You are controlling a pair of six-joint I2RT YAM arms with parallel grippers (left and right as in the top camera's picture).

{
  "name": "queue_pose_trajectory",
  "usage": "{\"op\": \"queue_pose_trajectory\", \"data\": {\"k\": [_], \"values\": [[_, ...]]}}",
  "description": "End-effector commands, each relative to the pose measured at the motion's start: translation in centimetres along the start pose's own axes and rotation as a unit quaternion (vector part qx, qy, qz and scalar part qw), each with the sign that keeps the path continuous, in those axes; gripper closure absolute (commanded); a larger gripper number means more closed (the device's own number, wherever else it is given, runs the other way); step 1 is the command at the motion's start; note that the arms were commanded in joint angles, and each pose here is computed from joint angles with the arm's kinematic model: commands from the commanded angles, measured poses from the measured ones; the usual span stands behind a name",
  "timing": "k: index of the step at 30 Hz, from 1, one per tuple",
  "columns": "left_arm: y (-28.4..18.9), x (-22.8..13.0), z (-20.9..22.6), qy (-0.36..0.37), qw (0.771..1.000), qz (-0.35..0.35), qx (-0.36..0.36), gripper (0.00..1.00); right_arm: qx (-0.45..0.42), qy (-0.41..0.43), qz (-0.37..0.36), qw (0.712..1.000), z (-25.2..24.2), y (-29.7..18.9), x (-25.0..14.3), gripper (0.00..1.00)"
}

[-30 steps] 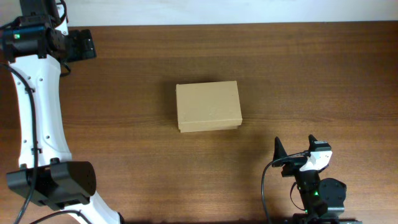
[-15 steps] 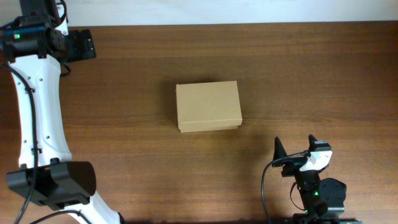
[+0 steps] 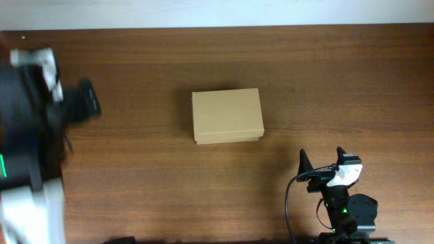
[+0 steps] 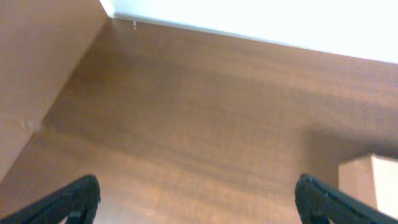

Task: Pack container

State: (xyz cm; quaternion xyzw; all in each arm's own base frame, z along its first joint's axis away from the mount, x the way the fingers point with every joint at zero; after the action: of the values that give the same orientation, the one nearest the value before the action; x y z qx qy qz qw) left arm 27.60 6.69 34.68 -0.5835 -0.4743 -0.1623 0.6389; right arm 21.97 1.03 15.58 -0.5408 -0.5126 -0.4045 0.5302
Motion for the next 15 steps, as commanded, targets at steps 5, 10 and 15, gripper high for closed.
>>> {"op": "queue_pose_trajectory", "data": {"k": [5,10,15], "values": [[3.1,-14.9,0.2,-0.001,0.994,0.014,-0.108,0.0,-0.007,-0.001,0.004,1.0,-0.2,0.0,-0.3,0.01],[4.5,-20.6,-0.5,0.013,0.985,-0.022,-0.17,0.0,-0.007,-0.001,0.004,1.0,-0.2,0.0,-0.3,0.01],[4.7,-22.8,-1.2,0.026,0.976,-0.058,-0.209,0.0,-0.007,-0.001,0.004,1.0,-0.2,0.0,-0.3,0.01]]}}
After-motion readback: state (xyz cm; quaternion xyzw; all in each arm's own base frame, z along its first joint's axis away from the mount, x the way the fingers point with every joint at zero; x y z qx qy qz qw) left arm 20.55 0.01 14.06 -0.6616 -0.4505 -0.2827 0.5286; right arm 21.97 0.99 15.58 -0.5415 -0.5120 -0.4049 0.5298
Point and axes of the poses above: each gripper's point midway between its finger pads, its own y axis out along the fingers, its own z axis along the line the jaws close on, x = y × z, the point moved 2 cm from there along -y, back along the fingers, and after that the axes turned 13 degrees about -y, right-handed, at the moved point
